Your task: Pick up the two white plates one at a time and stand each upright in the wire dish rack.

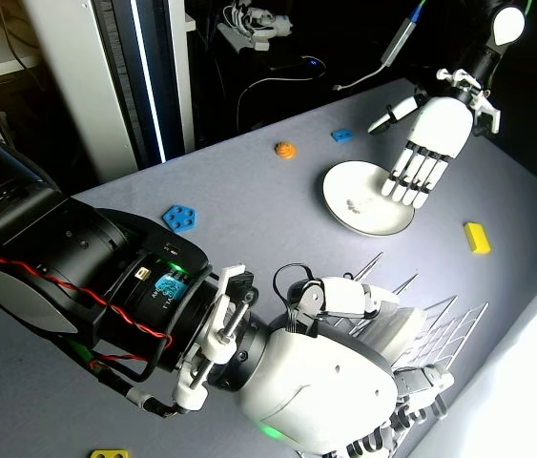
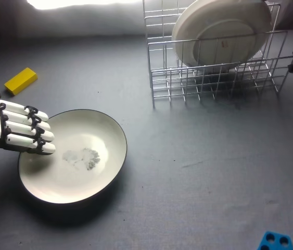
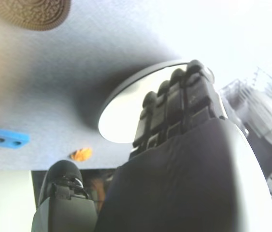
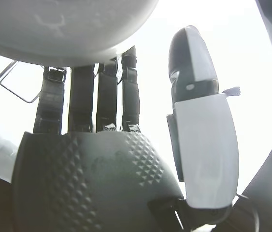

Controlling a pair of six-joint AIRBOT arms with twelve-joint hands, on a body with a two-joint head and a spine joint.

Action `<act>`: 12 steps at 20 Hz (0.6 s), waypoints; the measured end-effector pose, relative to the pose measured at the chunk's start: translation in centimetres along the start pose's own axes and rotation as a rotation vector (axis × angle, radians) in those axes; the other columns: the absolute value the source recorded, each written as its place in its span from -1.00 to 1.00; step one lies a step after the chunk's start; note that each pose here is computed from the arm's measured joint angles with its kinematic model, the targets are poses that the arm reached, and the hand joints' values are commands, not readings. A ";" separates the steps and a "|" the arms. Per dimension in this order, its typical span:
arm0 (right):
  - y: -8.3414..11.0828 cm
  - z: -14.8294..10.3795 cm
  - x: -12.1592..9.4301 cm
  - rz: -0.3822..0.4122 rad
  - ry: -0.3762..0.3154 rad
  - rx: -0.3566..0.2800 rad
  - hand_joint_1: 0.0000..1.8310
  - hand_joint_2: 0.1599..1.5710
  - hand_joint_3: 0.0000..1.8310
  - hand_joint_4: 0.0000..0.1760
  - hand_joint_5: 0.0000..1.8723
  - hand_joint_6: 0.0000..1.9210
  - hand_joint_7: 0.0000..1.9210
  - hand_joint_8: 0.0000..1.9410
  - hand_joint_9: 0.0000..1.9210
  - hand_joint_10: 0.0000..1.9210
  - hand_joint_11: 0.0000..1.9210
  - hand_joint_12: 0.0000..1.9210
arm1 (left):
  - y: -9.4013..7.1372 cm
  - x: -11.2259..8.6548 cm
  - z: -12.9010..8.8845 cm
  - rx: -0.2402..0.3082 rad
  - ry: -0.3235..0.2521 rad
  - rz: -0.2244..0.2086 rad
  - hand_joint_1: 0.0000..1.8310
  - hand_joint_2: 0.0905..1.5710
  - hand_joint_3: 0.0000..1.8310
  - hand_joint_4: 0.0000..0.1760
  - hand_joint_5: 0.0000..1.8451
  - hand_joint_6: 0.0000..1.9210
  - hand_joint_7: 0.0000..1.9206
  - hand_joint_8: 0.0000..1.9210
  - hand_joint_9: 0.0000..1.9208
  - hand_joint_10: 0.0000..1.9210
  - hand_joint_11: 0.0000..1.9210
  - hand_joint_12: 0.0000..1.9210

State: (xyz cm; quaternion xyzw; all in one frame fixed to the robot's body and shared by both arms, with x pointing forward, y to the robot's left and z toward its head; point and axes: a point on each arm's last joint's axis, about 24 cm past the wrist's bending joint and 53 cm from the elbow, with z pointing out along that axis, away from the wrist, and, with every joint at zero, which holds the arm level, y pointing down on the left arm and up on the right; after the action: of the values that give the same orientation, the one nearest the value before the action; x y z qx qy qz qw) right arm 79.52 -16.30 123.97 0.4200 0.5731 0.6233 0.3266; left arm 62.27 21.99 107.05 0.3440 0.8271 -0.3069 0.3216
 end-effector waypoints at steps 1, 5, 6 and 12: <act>0.0 0.0 0.0 -0.001 0.000 0.000 -0.09 0.38 -0.99 -1.00 -0.56 -1.00 -0.48 -1.00 -0.48 -1.00 -1.00 0.23 | 0.0 0.2 0.0 -0.001 0.003 -0.005 -1.00 0.26 -1.00 -1.00 -0.95 -0.99 -1.00 -1.00 -1.00 -1.00 -1.00 -1.00; 1.3 -0.8 1.0 -0.027 0.023 -0.010 -0.11 0.36 -1.00 -1.00 -0.69 -1.00 -0.61 -1.00 -0.65 -1.00 -1.00 -0.05 | 0.1 0.5 0.0 -0.003 0.009 -0.007 -1.00 0.25 -1.00 -1.00 -0.97 -1.00 -1.00 -1.00 -1.00 -1.00 -1.00 -1.00; 1.6 -1.0 1.1 -0.025 0.026 -0.014 -0.15 0.37 -1.00 -1.00 -0.71 -1.00 -0.63 -1.00 -0.67 -1.00 -1.00 -0.09 | 0.2 0.6 0.1 -0.004 0.012 -0.009 -1.00 0.26 -1.00 -1.00 -0.96 -1.00 -1.00 -1.00 -1.00 -1.00 -1.00 -1.00; 4.5 -2.1 1.7 -0.003 0.032 -0.044 -0.12 0.27 -1.00 -1.00 -0.92 -1.00 -0.93 -1.00 -0.94 -1.00 -1.00 -0.72 | 0.5 1.6 0.3 -0.016 0.031 -0.024 -1.00 0.23 -1.00 -1.00 -0.96 -1.00 -1.00 -1.00 -1.00 -1.00 -1.00 -1.00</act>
State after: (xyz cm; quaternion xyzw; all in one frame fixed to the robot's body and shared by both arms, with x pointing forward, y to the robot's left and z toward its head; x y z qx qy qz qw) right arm 77.26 -16.31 128.64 0.4018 0.5650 0.6421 0.3273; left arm 61.88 22.69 105.58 0.3360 0.8386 -0.2986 0.3078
